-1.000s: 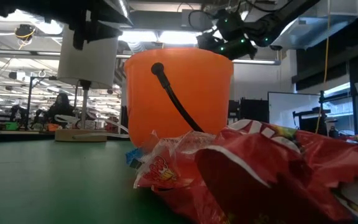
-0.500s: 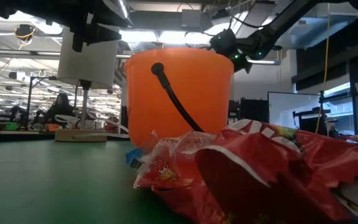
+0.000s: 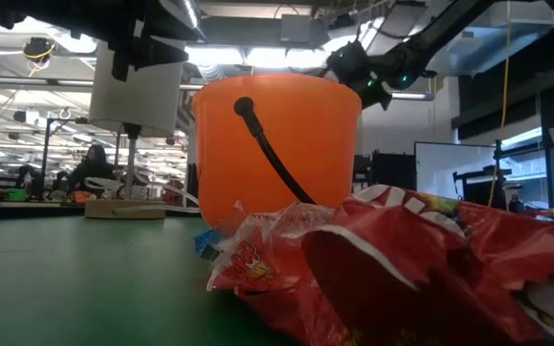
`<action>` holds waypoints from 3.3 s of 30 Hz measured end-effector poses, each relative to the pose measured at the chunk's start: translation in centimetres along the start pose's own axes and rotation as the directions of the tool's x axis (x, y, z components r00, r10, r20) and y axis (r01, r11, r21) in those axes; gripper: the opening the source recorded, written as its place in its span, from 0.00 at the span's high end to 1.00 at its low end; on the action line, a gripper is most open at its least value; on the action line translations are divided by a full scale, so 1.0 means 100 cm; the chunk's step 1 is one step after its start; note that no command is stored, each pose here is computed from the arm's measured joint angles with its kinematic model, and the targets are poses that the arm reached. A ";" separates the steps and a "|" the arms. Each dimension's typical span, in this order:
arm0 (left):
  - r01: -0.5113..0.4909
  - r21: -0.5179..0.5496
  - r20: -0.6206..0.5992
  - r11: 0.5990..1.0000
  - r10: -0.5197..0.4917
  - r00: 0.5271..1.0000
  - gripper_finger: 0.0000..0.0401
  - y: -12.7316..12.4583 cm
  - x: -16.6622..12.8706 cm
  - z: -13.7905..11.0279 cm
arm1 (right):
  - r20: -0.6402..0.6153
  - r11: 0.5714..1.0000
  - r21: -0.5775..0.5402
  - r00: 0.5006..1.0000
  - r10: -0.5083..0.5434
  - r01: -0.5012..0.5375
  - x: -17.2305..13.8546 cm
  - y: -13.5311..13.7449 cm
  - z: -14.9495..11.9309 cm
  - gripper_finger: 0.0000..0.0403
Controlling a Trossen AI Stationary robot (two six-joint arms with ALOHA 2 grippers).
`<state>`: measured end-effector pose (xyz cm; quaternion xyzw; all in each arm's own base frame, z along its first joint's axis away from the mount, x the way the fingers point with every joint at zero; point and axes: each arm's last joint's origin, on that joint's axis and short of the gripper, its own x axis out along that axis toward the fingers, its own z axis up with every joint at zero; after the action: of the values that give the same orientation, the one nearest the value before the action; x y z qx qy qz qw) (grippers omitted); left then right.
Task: Sort candy
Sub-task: Put the red candy into the orange bucket
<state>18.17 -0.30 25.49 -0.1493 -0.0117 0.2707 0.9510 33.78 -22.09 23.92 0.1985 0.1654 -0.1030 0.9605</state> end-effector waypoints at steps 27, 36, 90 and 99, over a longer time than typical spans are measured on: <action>0.063 -0.011 -0.030 0.998 -0.063 0.998 0.53 -0.002 0.000 -0.001 | -0.480 0.955 0.020 0.841 -0.250 0.295 -0.162 0.159 -0.132 0.63; 0.063 0.040 -0.027 0.997 -0.062 0.998 0.53 -0.002 0.000 -0.001 | -0.571 0.833 0.220 0.759 -0.312 0.507 -0.171 0.156 -0.192 0.63; 0.240 0.051 -0.105 0.969 -0.234 0.967 0.53 -0.006 -0.001 -0.005 | -0.355 0.774 0.116 0.754 -0.553 0.622 -0.147 0.222 -0.168 0.99; 0.217 0.033 -0.102 0.976 -0.213 0.972 0.53 -0.005 -0.001 -0.005 | 0.083 0.994 0.008 0.990 -0.110 0.109 -0.129 0.284 -0.092 0.99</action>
<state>18.44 -0.91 25.21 -0.1390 0.0246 0.1586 0.9772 26.85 9.01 30.48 0.1863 0.1355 -0.1641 0.9592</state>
